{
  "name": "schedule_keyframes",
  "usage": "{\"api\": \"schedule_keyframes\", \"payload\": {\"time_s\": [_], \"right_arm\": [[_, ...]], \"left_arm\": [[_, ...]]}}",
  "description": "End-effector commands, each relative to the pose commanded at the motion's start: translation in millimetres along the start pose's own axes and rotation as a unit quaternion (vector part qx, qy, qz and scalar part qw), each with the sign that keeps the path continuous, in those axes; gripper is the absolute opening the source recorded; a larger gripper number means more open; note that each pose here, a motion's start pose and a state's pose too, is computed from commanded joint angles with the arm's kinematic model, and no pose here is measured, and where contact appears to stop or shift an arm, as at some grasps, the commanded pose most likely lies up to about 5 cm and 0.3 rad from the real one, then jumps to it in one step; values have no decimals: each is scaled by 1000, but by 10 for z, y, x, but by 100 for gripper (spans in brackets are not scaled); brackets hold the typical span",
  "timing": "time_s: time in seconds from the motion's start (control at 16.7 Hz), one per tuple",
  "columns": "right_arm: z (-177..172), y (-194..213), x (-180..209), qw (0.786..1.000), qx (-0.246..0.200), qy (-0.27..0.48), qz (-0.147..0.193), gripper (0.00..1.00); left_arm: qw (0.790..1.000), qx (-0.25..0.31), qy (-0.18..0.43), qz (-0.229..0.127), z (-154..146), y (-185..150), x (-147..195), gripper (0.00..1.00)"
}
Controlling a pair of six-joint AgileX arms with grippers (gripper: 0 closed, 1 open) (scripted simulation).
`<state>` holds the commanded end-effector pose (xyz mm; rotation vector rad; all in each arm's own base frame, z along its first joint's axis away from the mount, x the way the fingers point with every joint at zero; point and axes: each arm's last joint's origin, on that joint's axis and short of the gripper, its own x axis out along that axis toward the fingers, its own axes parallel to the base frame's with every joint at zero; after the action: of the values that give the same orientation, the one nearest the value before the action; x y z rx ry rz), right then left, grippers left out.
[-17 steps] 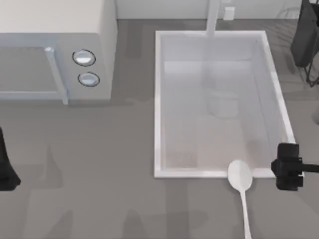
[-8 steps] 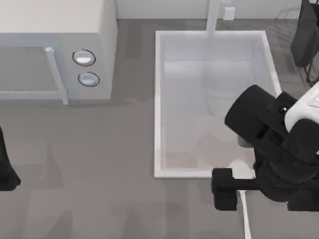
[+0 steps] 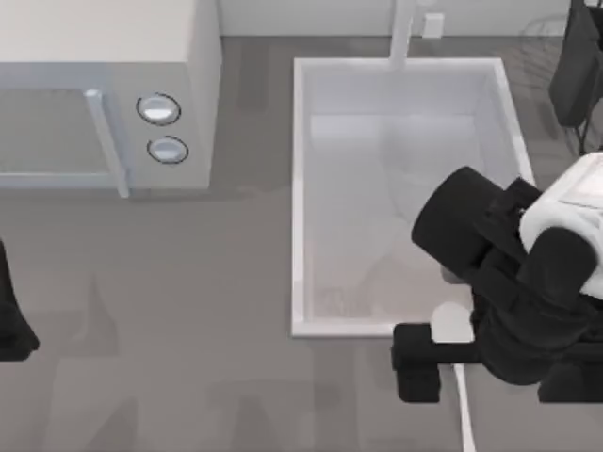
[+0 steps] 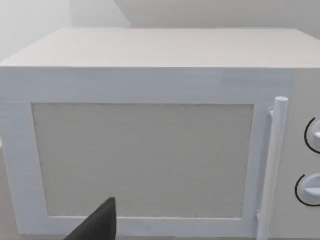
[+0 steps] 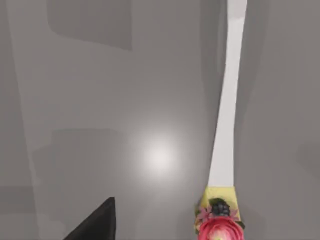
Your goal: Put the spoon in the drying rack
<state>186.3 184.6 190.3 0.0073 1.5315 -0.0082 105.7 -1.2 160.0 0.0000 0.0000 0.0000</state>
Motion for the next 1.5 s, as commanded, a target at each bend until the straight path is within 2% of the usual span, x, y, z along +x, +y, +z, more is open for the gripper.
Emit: {"api": "schedule_keyframes", "payload": {"time_s": [0.54, 0.9, 1.5], "right_arm": [[9, 21, 868, 1000, -1, -2, 2, 100], [-6, 8, 956, 1000, -1, 0, 0, 100], [-6, 8, 956, 1000, -1, 0, 0, 25]], "left_arm": [[1000, 0, 0, 0, 0, 0, 0, 100], [1000, 0, 0, 0, 0, 0, 0, 100], [1000, 0, 0, 0, 0, 0, 0, 100]]}}
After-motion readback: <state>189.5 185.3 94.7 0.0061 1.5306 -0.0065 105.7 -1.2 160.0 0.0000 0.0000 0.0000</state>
